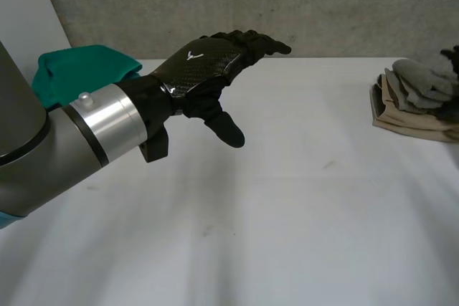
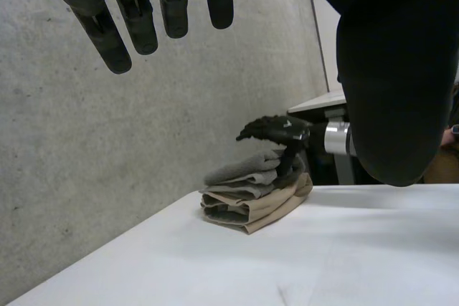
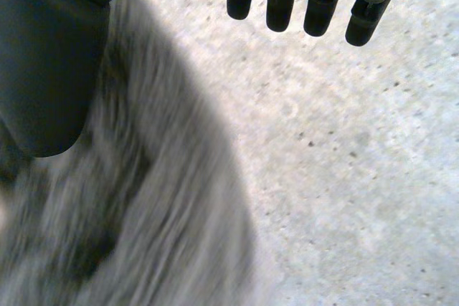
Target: Fold the laundry.
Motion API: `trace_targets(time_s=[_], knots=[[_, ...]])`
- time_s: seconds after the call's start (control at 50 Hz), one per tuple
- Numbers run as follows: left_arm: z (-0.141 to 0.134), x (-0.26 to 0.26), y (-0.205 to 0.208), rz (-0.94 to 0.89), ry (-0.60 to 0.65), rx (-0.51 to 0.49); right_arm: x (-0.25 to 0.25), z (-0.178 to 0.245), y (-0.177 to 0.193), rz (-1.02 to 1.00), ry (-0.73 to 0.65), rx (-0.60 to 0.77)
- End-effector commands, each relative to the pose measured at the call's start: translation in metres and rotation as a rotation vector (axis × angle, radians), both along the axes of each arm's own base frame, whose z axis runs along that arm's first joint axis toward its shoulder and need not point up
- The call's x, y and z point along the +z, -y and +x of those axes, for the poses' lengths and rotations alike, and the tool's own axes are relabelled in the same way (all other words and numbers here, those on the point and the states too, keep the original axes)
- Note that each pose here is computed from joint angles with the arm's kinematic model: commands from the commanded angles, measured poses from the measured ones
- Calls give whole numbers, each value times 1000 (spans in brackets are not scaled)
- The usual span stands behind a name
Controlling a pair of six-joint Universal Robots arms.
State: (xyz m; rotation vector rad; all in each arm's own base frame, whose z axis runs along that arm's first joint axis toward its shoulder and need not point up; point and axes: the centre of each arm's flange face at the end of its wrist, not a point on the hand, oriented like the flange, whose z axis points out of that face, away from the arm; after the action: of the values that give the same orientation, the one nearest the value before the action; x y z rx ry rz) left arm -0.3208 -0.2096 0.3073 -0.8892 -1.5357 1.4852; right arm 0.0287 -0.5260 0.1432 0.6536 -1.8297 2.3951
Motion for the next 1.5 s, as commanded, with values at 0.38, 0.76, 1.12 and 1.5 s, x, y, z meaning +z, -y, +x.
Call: trace_targets(time_s=[0.38, 0.76, 1.12, 1.5], knots=[[41, 75, 33, -165, -179, 418, 206, 35, -57, -412, -229, -538], [182, -67, 268, -290, 322, 943, 79, 237, -211, -95, -159, 335], [189, -171, 329, -311, 195, 949, 15, 216, -225, 115, -246, 239], [91, 96, 182, -589, -363, 673, 28, 208, -220, 103, -204, 183]])
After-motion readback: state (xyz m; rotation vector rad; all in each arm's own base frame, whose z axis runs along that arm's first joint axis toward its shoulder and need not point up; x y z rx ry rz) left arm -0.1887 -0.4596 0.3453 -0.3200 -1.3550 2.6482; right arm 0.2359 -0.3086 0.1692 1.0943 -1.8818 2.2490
